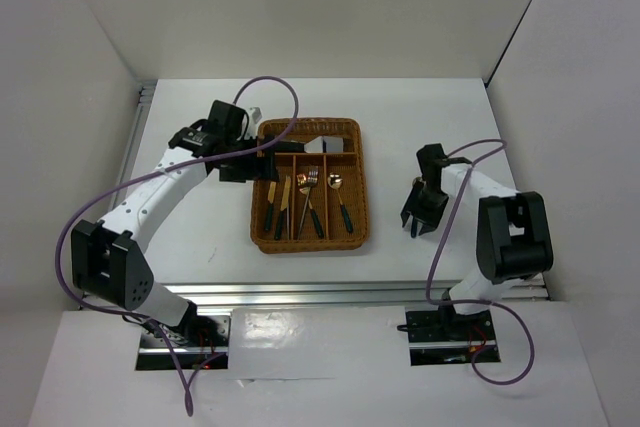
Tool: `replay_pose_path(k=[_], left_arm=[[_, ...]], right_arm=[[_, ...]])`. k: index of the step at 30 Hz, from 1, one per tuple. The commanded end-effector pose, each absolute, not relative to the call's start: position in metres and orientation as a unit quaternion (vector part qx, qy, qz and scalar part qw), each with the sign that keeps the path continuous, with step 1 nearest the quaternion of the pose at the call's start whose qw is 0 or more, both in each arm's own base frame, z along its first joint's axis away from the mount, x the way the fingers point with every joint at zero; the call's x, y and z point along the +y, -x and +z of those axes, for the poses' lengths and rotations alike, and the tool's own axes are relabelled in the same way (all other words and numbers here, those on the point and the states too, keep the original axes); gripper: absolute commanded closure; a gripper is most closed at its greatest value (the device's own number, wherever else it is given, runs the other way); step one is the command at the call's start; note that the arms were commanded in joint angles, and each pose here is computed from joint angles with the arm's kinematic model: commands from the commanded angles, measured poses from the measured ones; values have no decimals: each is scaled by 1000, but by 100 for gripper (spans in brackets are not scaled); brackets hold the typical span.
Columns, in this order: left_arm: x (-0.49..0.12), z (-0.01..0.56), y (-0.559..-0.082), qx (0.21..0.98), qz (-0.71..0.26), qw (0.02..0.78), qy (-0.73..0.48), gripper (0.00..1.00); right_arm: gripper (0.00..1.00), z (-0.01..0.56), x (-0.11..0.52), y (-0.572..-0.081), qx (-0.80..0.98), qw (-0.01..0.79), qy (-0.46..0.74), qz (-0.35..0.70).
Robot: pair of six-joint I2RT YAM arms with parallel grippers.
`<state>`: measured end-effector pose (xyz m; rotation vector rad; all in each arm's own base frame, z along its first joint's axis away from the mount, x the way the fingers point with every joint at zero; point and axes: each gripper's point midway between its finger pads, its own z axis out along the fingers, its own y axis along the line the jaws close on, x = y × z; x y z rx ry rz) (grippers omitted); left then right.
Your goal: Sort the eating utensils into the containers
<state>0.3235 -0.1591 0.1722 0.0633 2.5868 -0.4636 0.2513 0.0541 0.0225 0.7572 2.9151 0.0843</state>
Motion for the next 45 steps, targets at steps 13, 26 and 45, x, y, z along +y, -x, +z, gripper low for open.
replay_pose_path(k=[13,26,45], left_arm=[[-152,170,-320,952,-172,251,-31,5],[-156,174,-323,950,-181,253,-38,5],[-106,187,-335,940,-191,281,5,5]], right_arm=[[92,-14,42,-266,973,64,-223,-9],[100,115,90,-306,968,147,-192,75],[100,121,246,-263,988,111,-24,103]])
